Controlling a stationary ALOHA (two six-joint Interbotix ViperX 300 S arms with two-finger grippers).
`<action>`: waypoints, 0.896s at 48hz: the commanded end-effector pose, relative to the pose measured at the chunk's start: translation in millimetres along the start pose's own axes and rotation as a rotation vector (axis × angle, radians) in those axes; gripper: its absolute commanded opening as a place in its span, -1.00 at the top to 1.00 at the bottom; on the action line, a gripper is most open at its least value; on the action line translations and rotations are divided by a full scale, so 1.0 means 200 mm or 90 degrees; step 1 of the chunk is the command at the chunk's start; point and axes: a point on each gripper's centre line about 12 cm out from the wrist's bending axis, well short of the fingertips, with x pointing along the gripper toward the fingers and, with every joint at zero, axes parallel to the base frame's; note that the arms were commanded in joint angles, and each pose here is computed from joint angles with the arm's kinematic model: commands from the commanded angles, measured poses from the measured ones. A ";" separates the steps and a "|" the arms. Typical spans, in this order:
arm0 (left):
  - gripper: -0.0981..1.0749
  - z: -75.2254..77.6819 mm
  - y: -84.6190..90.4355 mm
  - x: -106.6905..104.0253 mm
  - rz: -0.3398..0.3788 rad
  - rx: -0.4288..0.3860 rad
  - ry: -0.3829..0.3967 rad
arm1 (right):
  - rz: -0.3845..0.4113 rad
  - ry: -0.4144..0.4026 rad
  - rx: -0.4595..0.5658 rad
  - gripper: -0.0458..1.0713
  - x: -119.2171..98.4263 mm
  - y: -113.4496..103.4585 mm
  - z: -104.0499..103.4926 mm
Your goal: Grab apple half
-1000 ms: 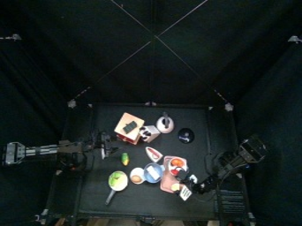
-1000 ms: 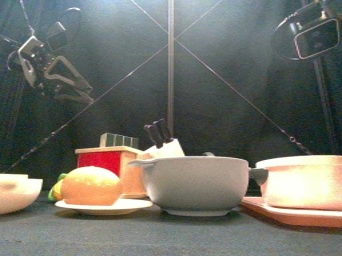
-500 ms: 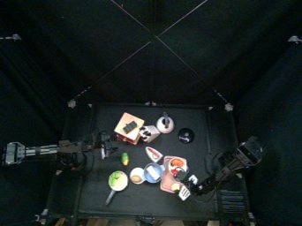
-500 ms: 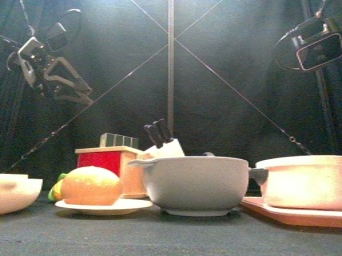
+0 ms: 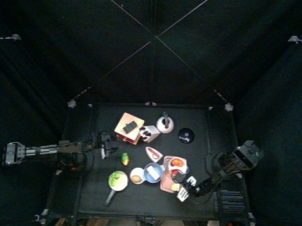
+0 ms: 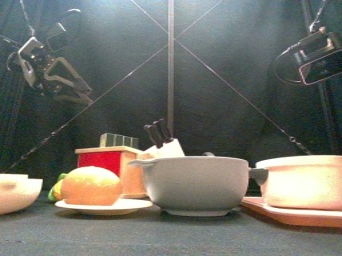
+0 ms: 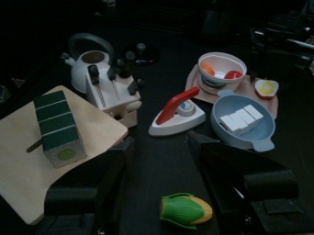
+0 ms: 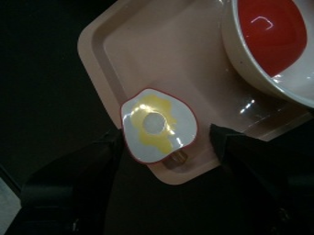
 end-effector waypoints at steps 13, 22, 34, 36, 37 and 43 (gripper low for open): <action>-0.65 0.03 0.00 0.00 0.000 0.001 -0.009 | 0.026 -0.004 -0.005 -0.91 -0.01 0.05 0.02; -0.65 0.03 0.00 0.00 0.000 0.001 -0.009 | 0.028 -0.006 -0.012 -0.91 0.01 0.05 0.03; -0.65 0.03 0.00 0.00 0.000 0.001 -0.008 | 0.025 -0.010 -0.013 -0.90 0.02 0.04 0.04; -0.65 0.03 0.00 0.00 0.000 0.001 -0.010 | 0.027 -0.009 -0.012 -0.90 0.02 0.04 0.04; -0.65 0.03 0.00 0.00 0.000 0.001 -0.008 | 0.027 -0.009 -0.012 -0.90 0.02 0.04 0.04; -0.65 0.02 0.00 0.00 0.000 0.001 -0.008 | 0.033 -0.005 -0.012 -0.90 0.02 0.04 0.04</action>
